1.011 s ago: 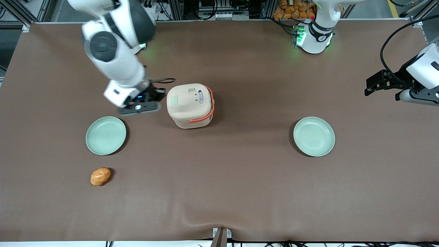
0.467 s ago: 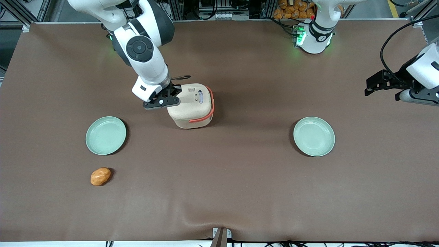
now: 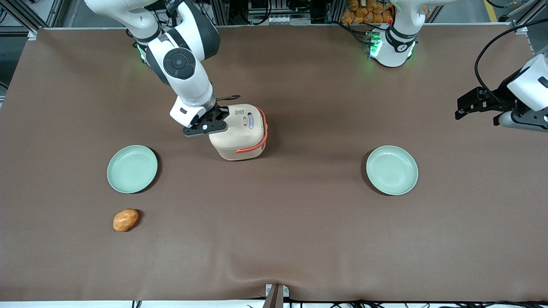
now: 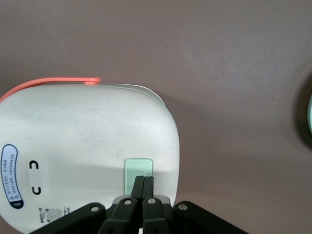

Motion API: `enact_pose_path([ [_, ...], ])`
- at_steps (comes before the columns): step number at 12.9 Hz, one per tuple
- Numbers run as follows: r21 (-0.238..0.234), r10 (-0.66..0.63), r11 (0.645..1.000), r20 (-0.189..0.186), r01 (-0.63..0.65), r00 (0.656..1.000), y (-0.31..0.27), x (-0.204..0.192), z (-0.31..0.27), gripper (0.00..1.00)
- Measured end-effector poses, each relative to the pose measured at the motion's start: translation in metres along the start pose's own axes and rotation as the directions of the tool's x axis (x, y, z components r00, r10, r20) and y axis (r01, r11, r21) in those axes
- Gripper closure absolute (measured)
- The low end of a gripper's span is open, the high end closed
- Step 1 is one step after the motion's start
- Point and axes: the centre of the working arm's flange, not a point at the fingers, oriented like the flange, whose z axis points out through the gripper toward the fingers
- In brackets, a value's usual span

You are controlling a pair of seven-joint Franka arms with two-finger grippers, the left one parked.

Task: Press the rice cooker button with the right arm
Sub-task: 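Press down on the rice cooker's green lid button with the right gripper, then lift the right gripper away as the rice cooker lid pops open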

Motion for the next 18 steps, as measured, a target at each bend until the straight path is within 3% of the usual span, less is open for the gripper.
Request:
enact_pose_path([
  [7, 0.003, -0.005, 1.0, -0.004, 0.005, 1.0, -0.001, -0.003, 0.008, 0.99],
  [13, 0.017, 0.007, 1.0, -0.038, -0.006, 0.999, -0.002, -0.007, 0.015, 0.99],
  [16, 0.005, 0.019, 1.0, -0.017, -0.019, 1.0, 0.001, -0.004, 0.002, 0.99],
  [18, -0.001, 0.04, 0.999, -0.005, -0.04, 0.999, 0.007, 0.008, -0.04, 0.99],
])
